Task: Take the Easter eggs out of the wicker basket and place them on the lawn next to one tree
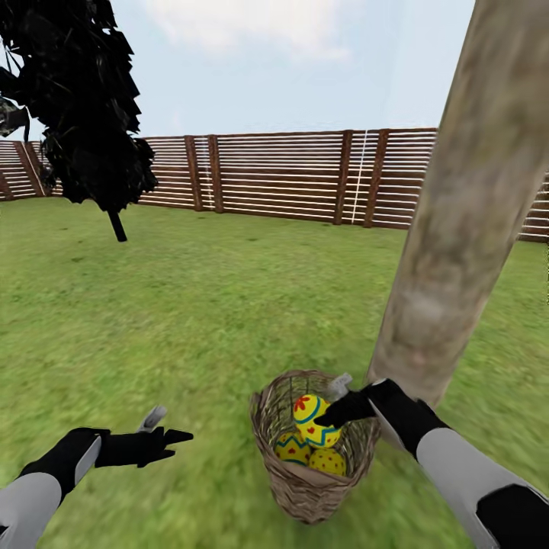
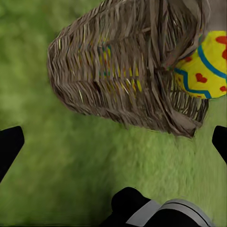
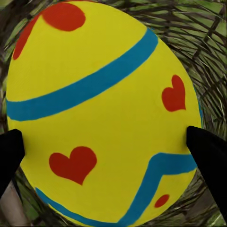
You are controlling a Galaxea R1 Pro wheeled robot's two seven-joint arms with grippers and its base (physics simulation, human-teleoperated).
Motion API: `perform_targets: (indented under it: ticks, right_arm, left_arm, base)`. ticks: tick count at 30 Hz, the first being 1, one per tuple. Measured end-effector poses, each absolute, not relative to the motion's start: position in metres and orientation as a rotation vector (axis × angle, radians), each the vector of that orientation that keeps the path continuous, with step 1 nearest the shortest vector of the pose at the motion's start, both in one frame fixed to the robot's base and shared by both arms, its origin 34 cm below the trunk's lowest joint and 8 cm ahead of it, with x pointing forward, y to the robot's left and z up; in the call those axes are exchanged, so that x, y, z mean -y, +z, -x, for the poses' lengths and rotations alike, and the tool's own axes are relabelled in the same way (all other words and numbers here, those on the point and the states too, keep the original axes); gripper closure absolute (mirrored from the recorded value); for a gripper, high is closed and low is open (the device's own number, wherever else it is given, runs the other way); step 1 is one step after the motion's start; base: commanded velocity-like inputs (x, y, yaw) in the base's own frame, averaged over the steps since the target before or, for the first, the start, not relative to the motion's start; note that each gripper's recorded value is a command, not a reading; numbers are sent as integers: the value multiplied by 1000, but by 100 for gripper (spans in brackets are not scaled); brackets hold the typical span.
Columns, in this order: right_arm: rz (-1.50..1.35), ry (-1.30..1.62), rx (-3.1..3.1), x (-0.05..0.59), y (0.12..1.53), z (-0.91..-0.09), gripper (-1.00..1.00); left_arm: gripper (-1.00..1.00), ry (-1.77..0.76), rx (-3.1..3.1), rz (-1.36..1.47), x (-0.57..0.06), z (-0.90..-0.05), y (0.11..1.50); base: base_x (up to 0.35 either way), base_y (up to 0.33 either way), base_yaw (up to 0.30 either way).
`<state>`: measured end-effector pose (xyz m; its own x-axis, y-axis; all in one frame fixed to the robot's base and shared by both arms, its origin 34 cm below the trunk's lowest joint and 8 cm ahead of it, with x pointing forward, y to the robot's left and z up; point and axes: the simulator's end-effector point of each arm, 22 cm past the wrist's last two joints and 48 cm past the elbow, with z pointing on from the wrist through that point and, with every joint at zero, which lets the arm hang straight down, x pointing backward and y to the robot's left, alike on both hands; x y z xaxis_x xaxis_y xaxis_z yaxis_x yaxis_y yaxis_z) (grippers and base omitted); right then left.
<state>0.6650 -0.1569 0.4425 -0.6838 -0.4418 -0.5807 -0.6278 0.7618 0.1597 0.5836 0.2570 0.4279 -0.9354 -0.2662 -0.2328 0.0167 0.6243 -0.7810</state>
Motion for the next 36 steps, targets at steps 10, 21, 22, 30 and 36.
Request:
perform_targets:
  ticks: [10, 21, 22, 30, 36]
  right_arm:
    - [548, 711, -2274, 168, 513, -697, 100]
    - [384, 827, -2197, 197, 560, -710, 100]
    - [385, 827, -2197, 197, 560, -710, 100]
    - [387, 826, -2189, 197, 565, -710, 100]
    - [378, 818, -2197, 204, 565, -708, 100]
  left_arm:
    - [-100, -1212, -2520, 200, -260, -590, 451]
    - [-100, -1181, -2543, 171, -265, -590, 463]
    - [-100, -1182, -2542, 170, -265, -590, 464]
    - [-100, -1188, -2533, 159, -260, -591, 468]
    - [-100, -1188, -2527, 153, -259, -592, 472]
  base:
    - [-114, 0, 0]
    - [-10, 0, -119]
    - [-242, 0, -204]
    - [-326, 0, -205]
    - [-121, 0, -205]
